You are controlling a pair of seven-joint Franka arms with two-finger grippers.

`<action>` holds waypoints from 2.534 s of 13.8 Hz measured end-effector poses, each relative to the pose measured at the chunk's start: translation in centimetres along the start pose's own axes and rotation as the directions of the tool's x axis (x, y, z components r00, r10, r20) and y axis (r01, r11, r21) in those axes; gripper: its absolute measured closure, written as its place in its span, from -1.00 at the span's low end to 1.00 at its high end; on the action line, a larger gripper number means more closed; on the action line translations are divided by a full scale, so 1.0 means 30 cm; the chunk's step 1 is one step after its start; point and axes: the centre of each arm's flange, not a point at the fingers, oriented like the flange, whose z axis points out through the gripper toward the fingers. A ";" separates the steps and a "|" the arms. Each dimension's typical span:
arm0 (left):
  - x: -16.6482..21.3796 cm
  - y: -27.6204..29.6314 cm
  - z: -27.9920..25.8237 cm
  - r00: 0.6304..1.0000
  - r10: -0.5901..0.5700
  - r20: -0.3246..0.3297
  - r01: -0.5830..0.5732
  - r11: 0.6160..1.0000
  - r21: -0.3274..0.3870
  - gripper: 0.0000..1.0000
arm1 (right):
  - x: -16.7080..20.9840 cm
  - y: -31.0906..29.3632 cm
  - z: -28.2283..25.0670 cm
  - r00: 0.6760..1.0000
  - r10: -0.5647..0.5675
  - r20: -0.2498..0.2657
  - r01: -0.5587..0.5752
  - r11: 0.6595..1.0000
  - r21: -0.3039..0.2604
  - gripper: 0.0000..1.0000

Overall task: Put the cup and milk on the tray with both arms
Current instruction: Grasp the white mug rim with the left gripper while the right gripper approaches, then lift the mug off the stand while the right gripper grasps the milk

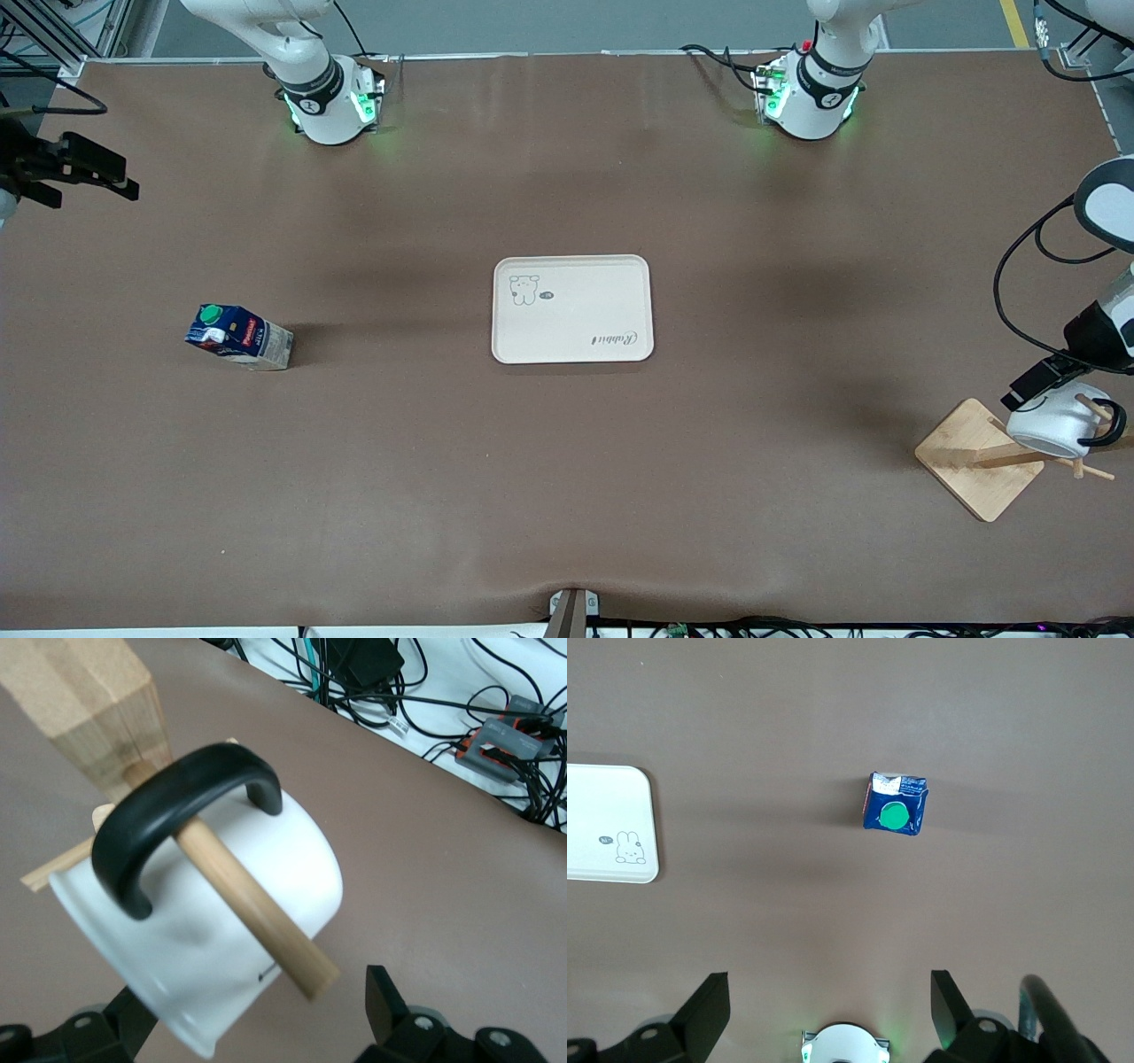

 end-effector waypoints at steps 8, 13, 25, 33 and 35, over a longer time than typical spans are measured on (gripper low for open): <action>0.001 0.027 0.020 1.000 0.022 -0.016 -0.022 1.000 -0.007 0.15 | 0.094 0.013 0.128 0.997 0.003 0.074 -0.004 1.000 0.004 -1.00; 0.004 0.072 0.001 0.998 0.047 -0.031 -0.048 0.999 -0.018 0.74 | 0.148 0.036 0.201 0.998 0.012 0.055 -0.012 1.000 -0.010 -1.00; -0.049 0.220 -0.091 0.993 0.104 0.052 -0.104 0.995 -0.012 0.77 | 0.207 0.056 0.410 1.000 0.018 0.020 -0.018 1.000 -0.015 -1.00; -0.152 0.432 -0.230 0.963 0.214 0.166 -0.223 0.974 0.036 0.81 | 0.221 0.065 0.486 1.000 0.020 -0.002 -0.020 1.000 -0.019 -1.00; -0.192 0.496 -0.233 0.946 0.244 0.213 -0.255 0.966 0.026 0.81 | 0.226 0.071 0.523 1.000 0.021 -0.015 -0.021 0.999 -0.025 -1.00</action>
